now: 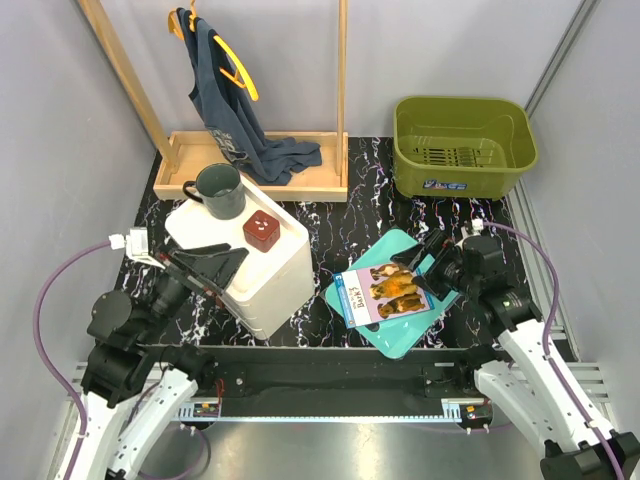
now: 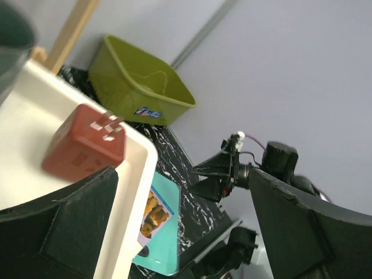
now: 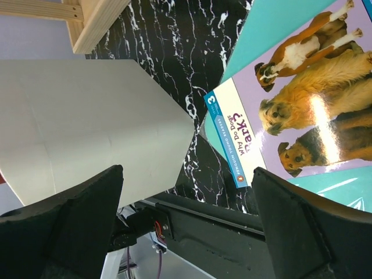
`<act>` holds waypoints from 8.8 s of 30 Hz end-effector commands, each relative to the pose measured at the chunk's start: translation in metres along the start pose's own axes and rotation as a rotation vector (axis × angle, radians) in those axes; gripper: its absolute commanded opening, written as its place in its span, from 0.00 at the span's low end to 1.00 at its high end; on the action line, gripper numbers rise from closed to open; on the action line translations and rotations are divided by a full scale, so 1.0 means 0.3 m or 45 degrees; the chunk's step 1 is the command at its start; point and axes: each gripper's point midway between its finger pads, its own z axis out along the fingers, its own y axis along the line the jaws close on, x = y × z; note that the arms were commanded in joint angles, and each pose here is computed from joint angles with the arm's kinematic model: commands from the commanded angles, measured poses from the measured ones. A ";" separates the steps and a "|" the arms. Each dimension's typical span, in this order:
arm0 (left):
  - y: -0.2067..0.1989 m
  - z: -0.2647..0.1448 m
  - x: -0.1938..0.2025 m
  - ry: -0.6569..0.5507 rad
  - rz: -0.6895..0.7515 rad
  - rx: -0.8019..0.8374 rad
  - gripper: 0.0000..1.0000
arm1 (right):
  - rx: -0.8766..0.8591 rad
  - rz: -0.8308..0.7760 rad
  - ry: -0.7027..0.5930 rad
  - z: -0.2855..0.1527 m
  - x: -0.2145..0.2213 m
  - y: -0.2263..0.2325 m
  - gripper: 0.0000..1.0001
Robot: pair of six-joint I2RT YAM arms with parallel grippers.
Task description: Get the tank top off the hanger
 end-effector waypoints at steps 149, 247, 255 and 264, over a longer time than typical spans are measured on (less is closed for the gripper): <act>-0.298 0.494 -0.134 0.455 -0.233 0.398 0.00 | -0.492 -1.042 -0.140 -0.026 -0.449 1.047 0.82; -0.134 0.688 -0.383 -0.007 -0.336 0.026 0.00 | -0.119 -0.838 0.208 0.240 -0.408 0.796 0.91; -0.136 0.782 -0.385 -0.108 -0.348 -0.013 0.00 | -0.410 -0.987 0.186 0.018 -0.231 1.004 0.95; -0.133 0.794 -0.340 -0.304 -0.384 -0.236 0.00 | -0.491 -1.182 0.135 -0.012 -0.120 1.055 0.92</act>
